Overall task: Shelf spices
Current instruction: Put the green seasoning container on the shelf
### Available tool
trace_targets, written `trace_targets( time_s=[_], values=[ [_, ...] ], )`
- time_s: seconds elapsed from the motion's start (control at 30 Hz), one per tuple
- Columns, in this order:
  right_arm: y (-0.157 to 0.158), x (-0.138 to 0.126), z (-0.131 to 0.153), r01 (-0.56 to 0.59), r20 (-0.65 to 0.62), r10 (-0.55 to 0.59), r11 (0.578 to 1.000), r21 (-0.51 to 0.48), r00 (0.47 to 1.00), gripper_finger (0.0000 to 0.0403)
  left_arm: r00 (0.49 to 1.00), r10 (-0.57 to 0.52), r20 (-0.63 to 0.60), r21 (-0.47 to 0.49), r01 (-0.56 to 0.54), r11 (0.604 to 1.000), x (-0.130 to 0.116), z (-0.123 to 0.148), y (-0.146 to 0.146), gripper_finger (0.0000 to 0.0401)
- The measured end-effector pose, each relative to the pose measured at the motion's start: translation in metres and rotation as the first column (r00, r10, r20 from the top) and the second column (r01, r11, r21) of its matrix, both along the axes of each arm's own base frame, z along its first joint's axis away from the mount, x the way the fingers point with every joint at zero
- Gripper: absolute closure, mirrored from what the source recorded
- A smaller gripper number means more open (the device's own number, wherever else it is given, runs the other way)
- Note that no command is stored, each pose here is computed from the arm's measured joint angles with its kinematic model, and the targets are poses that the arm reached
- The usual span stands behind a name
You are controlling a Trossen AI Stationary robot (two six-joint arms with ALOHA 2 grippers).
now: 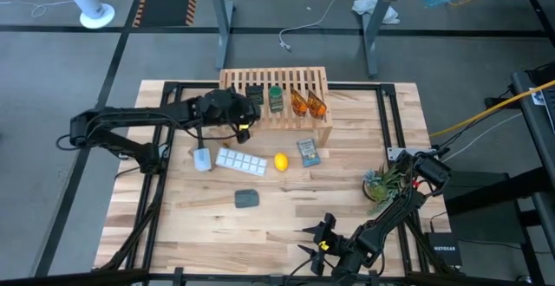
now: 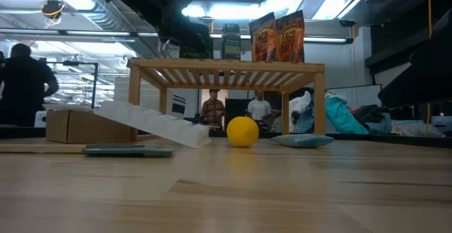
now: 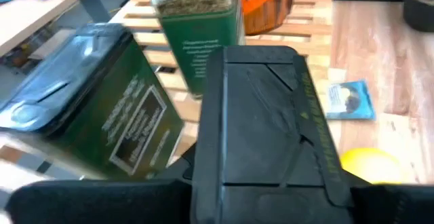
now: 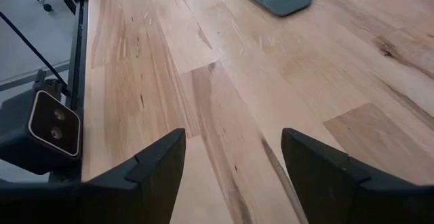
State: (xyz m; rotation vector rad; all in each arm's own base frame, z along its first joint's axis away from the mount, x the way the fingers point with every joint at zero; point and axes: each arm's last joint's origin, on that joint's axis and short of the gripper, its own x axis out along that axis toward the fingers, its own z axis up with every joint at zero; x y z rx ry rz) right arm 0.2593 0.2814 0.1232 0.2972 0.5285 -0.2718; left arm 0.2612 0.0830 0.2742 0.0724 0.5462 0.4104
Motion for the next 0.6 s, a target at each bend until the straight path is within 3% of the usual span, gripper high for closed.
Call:
trace_targets(
  time_s=[0.6],
  values=[
    [0.0000,0.0000,-0.0002,0.000,-0.001,0.000,1.000,0.000,1.000,0.0152,1.000,-0.001,0.029,0.010,0.001,1.000,0.0094,-0.0044,0.0028,0.0306]
  ],
)
